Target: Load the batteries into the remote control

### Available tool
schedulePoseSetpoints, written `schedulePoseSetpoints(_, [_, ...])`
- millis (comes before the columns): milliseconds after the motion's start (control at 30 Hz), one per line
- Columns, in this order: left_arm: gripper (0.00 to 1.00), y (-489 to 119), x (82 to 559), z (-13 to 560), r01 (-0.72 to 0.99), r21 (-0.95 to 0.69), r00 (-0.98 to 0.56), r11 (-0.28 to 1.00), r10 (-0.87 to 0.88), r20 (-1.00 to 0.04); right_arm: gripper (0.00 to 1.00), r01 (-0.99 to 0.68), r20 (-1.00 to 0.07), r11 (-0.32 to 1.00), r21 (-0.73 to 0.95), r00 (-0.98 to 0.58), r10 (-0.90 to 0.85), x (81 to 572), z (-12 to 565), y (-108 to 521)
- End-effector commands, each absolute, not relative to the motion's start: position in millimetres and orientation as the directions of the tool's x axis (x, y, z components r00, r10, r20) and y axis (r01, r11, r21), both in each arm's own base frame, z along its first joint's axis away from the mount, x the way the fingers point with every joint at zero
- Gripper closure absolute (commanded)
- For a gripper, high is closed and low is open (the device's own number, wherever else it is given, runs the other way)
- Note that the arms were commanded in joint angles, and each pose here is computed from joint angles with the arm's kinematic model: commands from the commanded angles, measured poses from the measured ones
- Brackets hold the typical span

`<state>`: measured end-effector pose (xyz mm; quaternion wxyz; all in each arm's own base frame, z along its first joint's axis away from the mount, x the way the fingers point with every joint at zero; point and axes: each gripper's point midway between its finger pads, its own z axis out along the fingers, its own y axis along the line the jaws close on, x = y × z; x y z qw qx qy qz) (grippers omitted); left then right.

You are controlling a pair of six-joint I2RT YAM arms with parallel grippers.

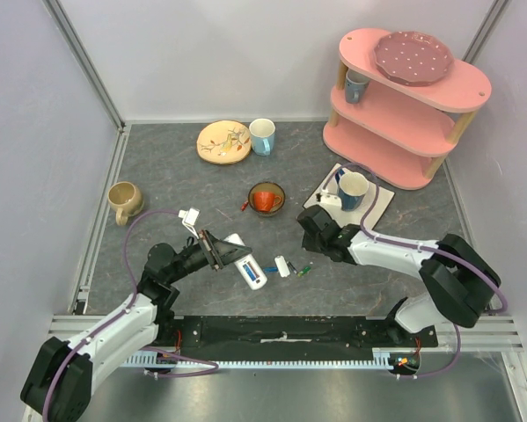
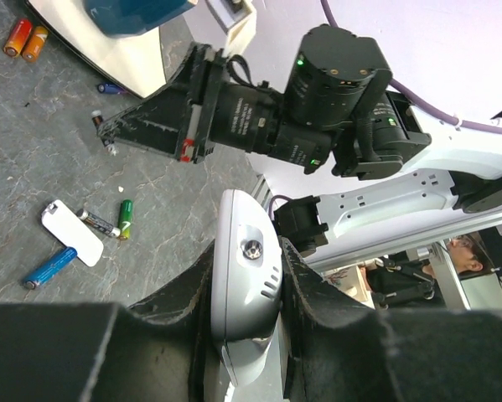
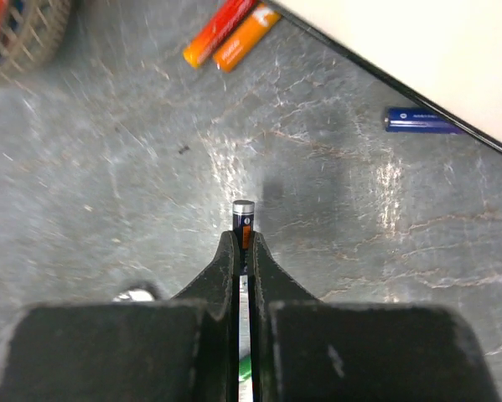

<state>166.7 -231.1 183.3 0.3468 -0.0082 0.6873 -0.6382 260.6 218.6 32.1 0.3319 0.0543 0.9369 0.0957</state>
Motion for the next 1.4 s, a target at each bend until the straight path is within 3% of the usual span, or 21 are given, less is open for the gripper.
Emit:
schedulePoseSetpoints(0, [0.98, -226.0, 170.7, 201.4, 0.469, -0.869, -0.714, 0.155, -0.513, -0.477, 1.0, 0.372, -0.566, 0.802, 0.467, -0.572, 0.594, 281.4, 64.5, 214.8])
schedulePoseSetpoints(133, [0.98, -222.7, 173.6, 201.7, 0.454, -0.875, -0.703, 0.17, -0.535, -0.469, 1.0, 0.524, -0.523, 0.679, 0.514, -0.436, 0.732, 285.8, 61.9, 199.9])
schedulePoseSetpoints(333, [0.98, -216.9, 175.0, 201.6, 0.443, -0.877, -0.682, 0.186, -0.565, -0.464, 1.0, 0.678, -0.472, 0.58, 0.452, -0.37, 0.8, 276.5, 30.3, 189.8])
schedulePoseSetpoints(767, [0.98, -213.9, 177.7, 194.5, 0.409, -0.89, -0.681, 0.201, -0.582, -0.444, 1.0, 0.723, -0.404, 0.487, 0.491, -0.307, 0.862, 289.3, 35.6, 214.8])
schedulePoseSetpoints(900, [0.98, -213.3, 178.0, 193.7, 0.403, -0.892, -0.681, 0.202, -0.586, -0.44, 0.84, 0.72, -0.398, 0.495, 0.487, -0.322, 0.859, 281.6, 30.8, 231.9])
schedulePoseSetpoints(1367, [0.98, -211.5, 175.4, 192.2, 0.409, -0.888, -0.676, 0.211, -0.584, -0.45, 0.52, 0.675, -0.438, 0.594, 0.438, -0.417, 0.797, 270.5, 21.3, 246.7])
